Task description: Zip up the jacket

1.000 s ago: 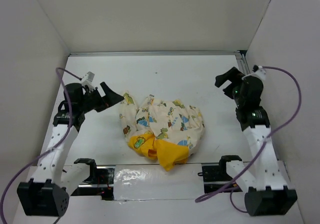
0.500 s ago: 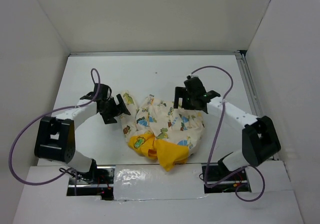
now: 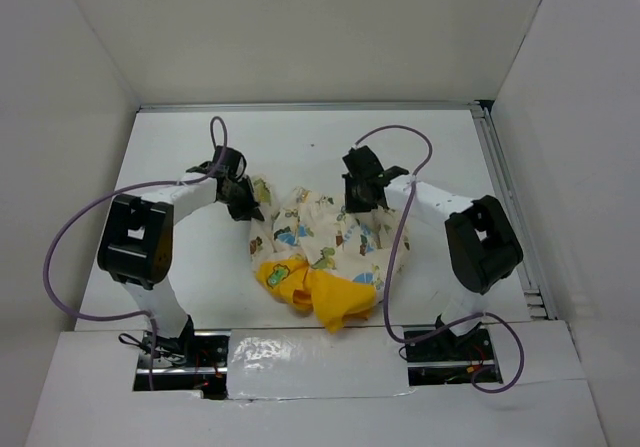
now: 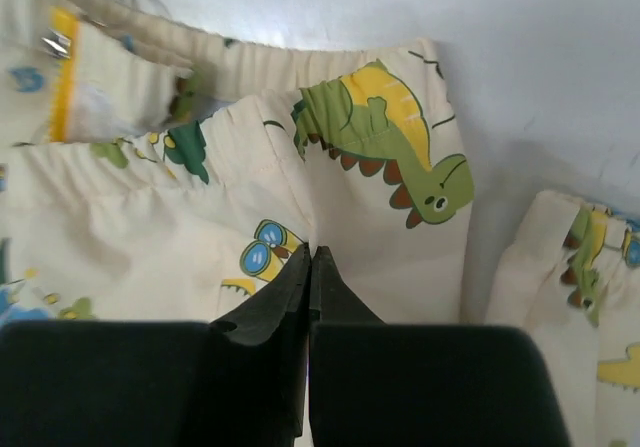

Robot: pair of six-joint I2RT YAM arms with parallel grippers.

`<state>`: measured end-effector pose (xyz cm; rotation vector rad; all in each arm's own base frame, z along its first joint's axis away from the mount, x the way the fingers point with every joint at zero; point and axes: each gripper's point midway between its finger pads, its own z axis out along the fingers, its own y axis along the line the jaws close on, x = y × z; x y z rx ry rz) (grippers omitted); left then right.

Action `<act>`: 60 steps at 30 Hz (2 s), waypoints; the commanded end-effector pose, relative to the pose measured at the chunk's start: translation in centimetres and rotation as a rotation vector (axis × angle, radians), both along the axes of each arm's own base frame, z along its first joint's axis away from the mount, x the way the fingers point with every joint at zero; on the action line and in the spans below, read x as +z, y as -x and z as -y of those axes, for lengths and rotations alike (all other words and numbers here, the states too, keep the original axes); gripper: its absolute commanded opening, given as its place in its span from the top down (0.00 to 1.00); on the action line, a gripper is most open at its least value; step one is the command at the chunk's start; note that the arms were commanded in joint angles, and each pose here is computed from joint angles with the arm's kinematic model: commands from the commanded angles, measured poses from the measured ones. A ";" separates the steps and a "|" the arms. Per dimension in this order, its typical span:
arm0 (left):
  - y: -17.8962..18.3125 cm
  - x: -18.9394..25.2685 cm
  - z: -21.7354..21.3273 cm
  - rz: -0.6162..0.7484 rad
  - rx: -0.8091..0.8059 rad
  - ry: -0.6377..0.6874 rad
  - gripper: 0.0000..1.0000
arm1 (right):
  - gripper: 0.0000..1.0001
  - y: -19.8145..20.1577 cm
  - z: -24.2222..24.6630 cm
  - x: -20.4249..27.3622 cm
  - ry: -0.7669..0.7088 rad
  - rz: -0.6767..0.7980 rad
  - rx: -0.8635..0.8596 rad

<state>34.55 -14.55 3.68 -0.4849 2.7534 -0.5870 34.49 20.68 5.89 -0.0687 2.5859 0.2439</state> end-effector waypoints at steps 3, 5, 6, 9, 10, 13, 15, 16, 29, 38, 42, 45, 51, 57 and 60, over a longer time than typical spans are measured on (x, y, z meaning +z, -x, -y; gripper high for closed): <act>-3.4 9.9 1.3 0.291 -0.054 0.007 1.00 | 1.00 -4.1 -0.8 12.3 -0.099 0.313 -0.044; -3.4 15.0 1.5 0.440 -0.070 0.020 1.00 | 1.00 -3.1 -0.6 18.0 -0.192 0.439 -0.059; -3.3 17.1 1.5 0.501 -0.070 0.027 1.00 | 1.00 -2.3 -0.6 19.4 -0.220 0.468 -0.050; -1.6 24.1 1.4 0.682 -0.074 0.053 1.00 | 1.00 1.4 -0.8 25.9 -0.351 0.607 -0.015; -0.3 27.5 1.4 0.774 -0.081 0.076 1.00 | 1.00 3.0 -0.3 28.6 -0.398 0.661 -0.015; 2.8 34.6 0.9 0.992 -0.099 0.117 1.00 | 1.00 6.8 -1.2 33.1 -0.506 0.731 0.032; 4.4 38.2 0.5 1.123 -0.116 0.121 1.00 | 1.00 9.2 -2.8 35.7 -0.580 0.754 0.096; 5.7 40.9 -0.2 1.200 -0.104 0.126 1.00 | 1.00 10.0 -3.2 36.9 -0.614 0.765 0.099; -2.6 49.3 4.3 1.230 -0.273 0.128 1.00 | 1.00 8.0 -6.1 37.9 -0.695 0.655 -0.210; -9.3 31.7 16.7 0.842 -0.562 0.260 1.00 | 0.92 8.7 0.8 17.2 -0.533 0.343 -0.499; -10.0 23.9 18.3 0.638 -0.597 0.246 0.01 | 0.25 11.4 -0.8 10.4 -0.462 0.184 -0.369; -10.3 23.0 17.4 0.607 -0.559 0.203 0.01 | 0.00 10.6 0.0 10.7 -0.344 0.218 -0.303; -5.4 21.0 12.1 0.525 -0.408 0.100 0.01 | 0.00 4.9 1.8 16.1 -0.233 0.365 -0.291; 5.9 16.1 9.5 0.373 -0.382 0.231 0.01 | 0.00 -3.5 5.8 13.4 -0.215 0.276 -0.311; 10.0 12.9 10.4 0.298 -0.430 0.355 0.01 | 0.00 -7.0 6.3 10.6 -0.192 0.196 -0.329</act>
